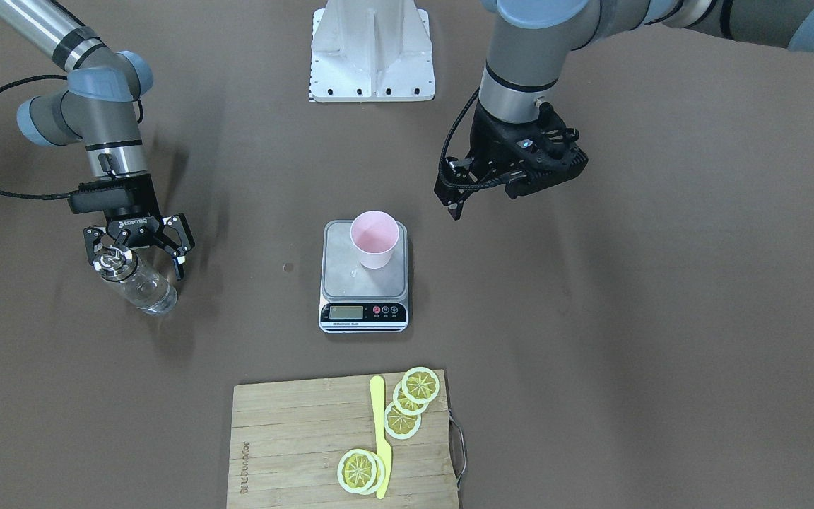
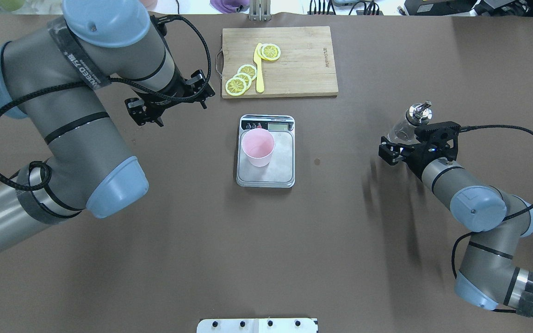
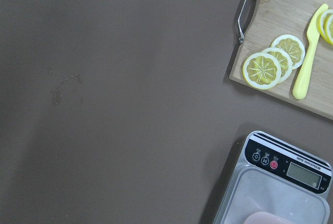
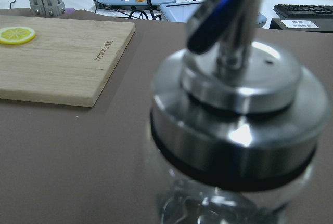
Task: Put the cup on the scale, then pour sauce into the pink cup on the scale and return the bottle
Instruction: 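Close the right gripper around the sauce bottle's neck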
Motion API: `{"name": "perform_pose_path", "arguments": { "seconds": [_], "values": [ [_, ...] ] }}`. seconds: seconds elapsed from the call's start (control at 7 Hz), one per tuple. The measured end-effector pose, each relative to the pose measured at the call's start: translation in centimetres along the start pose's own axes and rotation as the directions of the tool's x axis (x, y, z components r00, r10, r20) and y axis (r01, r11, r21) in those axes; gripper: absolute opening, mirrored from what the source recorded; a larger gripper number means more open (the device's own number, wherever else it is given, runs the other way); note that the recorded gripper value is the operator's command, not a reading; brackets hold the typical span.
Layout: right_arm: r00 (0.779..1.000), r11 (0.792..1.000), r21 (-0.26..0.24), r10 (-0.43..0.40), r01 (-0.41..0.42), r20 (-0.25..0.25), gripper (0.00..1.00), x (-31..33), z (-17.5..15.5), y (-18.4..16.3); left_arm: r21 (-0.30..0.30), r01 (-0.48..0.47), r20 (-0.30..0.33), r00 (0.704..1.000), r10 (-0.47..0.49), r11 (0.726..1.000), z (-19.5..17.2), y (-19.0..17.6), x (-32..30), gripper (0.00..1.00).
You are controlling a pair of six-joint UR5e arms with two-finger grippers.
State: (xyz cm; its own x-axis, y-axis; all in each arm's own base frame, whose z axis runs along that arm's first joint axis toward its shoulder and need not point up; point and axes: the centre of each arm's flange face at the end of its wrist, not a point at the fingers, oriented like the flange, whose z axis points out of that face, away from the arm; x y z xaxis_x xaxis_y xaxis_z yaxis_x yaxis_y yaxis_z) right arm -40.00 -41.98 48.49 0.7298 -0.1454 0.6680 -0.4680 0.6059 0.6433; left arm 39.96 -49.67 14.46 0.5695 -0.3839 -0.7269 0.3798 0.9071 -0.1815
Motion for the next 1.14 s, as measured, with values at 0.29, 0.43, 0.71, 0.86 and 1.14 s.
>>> {"name": "perform_pose_path", "arguments": {
  "seconds": [0.29, 0.43, 0.71, 0.86, 1.14],
  "values": [
    [1.000, 1.000, 0.002, -0.009, 0.009, -0.006, 0.96, 0.13, 0.19, 0.10, 0.000, 0.001, 0.000, 1.000, -0.001, 1.000, -0.01, 0.00, 0.01, 0.98],
    [1.000, 1.000, 0.003, -0.010, 0.010, -0.009, 0.97, 0.27, 0.20, 0.09, 0.000, 0.001, -0.001, 1.000, -0.001, 1.000, -0.05, 0.01, 0.06, 0.98],
    [1.000, 1.000, 0.002, -0.014, 0.014, -0.014, 0.91, 0.54, 0.28, 0.21, 0.000, 0.001, -0.001, 1.000, -0.001, 1.000, -0.04, 0.00, 0.11, 0.98],
    [1.000, 1.000, 0.002, -0.016, 0.016, -0.018, 0.91, 0.67, 0.38, 0.31, 0.000, 0.001, 0.000, 1.000, -0.001, 1.000, 0.04, 0.00, 0.12, 0.98],
    [1.000, 1.000, 0.007, -0.017, 0.017, -0.024, 0.90, 0.75, 0.45, 0.31, -0.002, 0.001, 0.002, 1.000, -0.001, 1.000, 0.13, 0.06, 0.14, 0.98]
  ]
}}
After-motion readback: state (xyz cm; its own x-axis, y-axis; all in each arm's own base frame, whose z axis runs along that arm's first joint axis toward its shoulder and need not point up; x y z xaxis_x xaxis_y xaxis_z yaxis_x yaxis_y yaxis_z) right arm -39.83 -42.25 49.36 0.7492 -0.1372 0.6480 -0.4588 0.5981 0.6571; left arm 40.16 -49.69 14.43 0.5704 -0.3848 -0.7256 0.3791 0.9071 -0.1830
